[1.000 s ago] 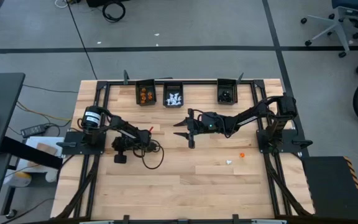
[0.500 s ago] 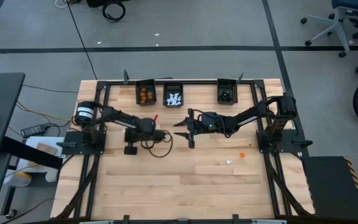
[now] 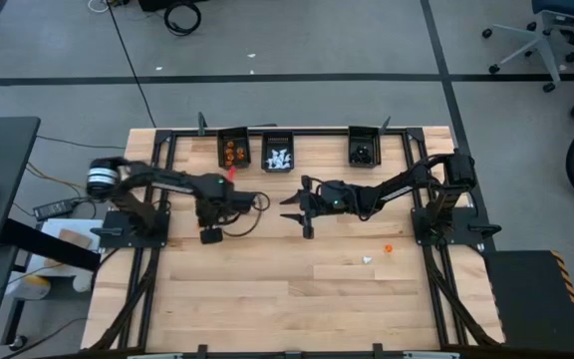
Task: Sort Halloween decoration
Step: Put the orange pumpkin toy into the left black bin
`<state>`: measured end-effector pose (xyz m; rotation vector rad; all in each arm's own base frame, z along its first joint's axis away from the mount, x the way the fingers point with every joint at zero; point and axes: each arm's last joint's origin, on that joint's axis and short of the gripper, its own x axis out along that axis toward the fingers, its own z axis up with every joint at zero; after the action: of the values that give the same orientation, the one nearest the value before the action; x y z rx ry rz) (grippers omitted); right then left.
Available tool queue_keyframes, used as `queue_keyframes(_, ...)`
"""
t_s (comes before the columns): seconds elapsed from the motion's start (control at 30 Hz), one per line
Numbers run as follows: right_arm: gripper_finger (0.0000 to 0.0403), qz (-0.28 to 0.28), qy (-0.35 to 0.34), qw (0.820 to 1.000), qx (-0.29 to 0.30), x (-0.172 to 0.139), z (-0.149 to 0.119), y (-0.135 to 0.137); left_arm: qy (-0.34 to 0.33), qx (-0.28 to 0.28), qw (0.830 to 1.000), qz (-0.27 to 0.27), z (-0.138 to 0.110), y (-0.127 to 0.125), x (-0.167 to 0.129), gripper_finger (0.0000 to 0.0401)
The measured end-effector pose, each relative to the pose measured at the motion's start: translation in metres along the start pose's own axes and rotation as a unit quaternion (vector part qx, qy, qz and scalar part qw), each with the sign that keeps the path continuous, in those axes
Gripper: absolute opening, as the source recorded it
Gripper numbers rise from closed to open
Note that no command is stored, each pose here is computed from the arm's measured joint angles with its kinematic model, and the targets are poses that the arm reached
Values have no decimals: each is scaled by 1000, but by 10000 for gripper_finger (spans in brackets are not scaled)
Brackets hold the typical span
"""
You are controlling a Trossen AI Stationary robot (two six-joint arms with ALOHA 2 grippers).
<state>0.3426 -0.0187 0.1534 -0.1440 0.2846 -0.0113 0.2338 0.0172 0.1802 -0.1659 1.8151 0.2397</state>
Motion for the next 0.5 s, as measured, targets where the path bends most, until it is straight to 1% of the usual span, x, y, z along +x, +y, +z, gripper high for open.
queue_keyframes(0.07, 171, 0, 3, 1000, 0, 0, -1, 0, -43, -29, 998, -19, -12, -1, -1, 77)
queue_keyframes(0.17, 171, 0, 3, 1000, 0, 0, -1, 0, -88, -95, 991, -39, -28, 0, 0, 107)
queue_keyframes(0.33, 171, -1, -1, 1000, 2, 0, 0, 0, -96, -170, 979, -52, -50, -4, 17, 142)
queue_keyframes(0.5, 171, -1, -3, 1000, 3, 0, 1, 0, -102, -210, 971, -56, -57, -7, 38, 155)
